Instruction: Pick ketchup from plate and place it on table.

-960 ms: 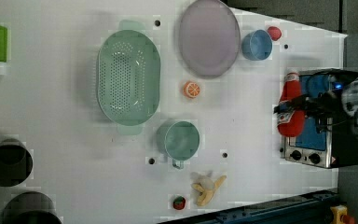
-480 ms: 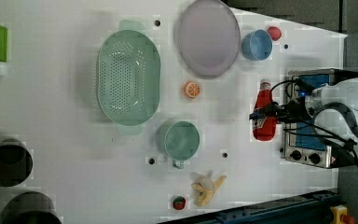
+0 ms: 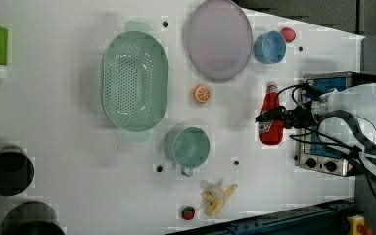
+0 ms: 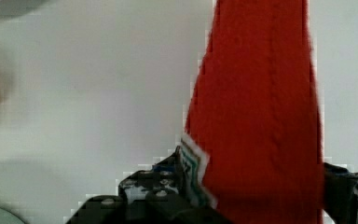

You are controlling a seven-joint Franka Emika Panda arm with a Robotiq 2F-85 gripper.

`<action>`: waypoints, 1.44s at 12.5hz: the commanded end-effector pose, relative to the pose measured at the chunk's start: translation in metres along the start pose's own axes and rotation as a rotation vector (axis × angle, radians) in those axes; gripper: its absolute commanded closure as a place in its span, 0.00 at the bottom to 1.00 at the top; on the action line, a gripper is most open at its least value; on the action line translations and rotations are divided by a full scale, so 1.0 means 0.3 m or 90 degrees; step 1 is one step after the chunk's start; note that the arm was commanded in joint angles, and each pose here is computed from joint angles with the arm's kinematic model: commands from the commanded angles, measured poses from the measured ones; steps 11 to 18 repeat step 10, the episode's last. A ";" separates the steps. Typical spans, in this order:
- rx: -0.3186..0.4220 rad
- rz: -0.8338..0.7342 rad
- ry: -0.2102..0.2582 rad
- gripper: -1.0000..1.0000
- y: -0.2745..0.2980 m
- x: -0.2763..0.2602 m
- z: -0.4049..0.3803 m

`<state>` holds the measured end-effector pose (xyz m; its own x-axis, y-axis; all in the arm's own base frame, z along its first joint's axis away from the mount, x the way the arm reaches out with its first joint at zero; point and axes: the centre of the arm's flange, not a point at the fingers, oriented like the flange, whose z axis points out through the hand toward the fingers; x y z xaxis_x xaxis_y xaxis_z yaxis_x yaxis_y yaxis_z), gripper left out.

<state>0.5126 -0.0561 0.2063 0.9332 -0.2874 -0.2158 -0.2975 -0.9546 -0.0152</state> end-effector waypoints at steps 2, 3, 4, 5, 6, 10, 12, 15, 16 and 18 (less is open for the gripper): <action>0.012 0.012 0.059 0.00 -0.034 0.034 -0.213; 0.015 0.013 0.072 0.00 -0.047 0.034 -0.284; 0.022 0.026 0.096 0.00 -0.058 0.039 -0.379; 0.029 0.044 0.118 0.00 -0.073 0.037 -0.486; 0.038 0.076 0.135 0.00 -0.089 0.027 -0.596; 0.052 0.256 0.132 0.00 -0.117 -0.075 -0.979; 0.052 0.256 0.132 0.00 -0.117 -0.075 -0.979; 0.052 0.256 0.132 0.00 -0.117 -0.075 -0.979; 0.052 0.256 0.132 0.00 -0.117 -0.075 -0.979; 0.052 0.256 0.132 0.00 -0.117 -0.075 -0.979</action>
